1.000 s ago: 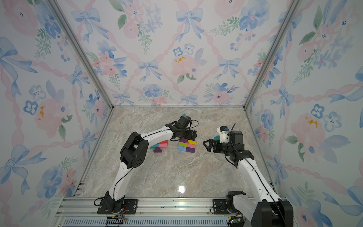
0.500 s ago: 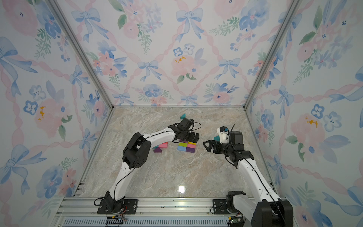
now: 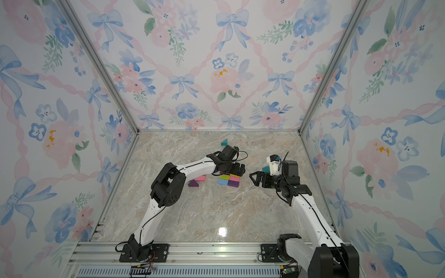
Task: Assemble a piece of candy with building blocks
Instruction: Adjust the building block at the center of the board.
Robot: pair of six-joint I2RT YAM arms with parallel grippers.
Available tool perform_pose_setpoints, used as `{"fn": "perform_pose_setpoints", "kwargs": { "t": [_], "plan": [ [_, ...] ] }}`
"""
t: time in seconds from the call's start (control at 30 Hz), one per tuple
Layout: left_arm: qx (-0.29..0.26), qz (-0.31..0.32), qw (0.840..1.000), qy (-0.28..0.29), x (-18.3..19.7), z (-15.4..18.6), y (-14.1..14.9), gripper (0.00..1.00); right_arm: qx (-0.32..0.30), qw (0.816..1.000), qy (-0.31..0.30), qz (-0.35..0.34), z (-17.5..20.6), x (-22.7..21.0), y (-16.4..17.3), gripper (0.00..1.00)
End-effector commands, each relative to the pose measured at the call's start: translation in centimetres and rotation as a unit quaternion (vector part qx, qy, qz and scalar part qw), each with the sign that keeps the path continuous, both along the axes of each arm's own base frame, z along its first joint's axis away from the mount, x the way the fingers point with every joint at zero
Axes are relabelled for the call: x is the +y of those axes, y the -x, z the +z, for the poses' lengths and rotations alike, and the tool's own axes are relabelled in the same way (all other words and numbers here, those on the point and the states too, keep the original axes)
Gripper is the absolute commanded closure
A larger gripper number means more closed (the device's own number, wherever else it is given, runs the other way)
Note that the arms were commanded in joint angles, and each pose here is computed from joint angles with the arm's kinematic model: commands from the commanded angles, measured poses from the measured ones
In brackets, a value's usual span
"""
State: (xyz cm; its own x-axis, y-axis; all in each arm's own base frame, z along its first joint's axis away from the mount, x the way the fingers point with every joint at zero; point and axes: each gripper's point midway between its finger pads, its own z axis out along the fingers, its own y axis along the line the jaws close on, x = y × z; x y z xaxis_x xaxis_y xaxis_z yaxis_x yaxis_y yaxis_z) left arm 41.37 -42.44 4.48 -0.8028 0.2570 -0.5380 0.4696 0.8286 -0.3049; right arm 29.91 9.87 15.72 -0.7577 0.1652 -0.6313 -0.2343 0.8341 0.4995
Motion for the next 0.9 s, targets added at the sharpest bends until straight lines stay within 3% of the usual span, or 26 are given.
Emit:
{"fn": "perform_pose_setpoints", "kwargs": {
  "t": [0.0,0.27,0.5,0.7,0.87],
  "plan": [
    [0.009,-0.013,1.0,-0.012,0.4,-0.5,1.1,0.02,0.004,1.0,0.004,0.005,0.0,-0.2,0.3,0.01],
    [0.0,-0.008,1.0,-0.008,0.2,0.2,0.5,0.02,0.004,1.0,0.005,0.005,0.0,-0.2,0.4,0.01],
    [-0.039,-0.001,0.999,0.016,-0.2,4.1,-1.6,0.02,0.014,1.0,0.023,-0.001,-0.2,-0.7,0.4,0.01],
    [-0.047,0.043,0.998,-0.016,4.0,4.3,-2.0,0.02,0.035,0.998,0.056,-0.017,-1.0,-1.8,0.3,0.01],
    [-0.042,0.067,0.997,-0.022,6.0,3.2,-1.1,0.02,0.03,0.998,0.04,-0.036,-0.9,-1.8,-0.2,0.01]
  ]
}}
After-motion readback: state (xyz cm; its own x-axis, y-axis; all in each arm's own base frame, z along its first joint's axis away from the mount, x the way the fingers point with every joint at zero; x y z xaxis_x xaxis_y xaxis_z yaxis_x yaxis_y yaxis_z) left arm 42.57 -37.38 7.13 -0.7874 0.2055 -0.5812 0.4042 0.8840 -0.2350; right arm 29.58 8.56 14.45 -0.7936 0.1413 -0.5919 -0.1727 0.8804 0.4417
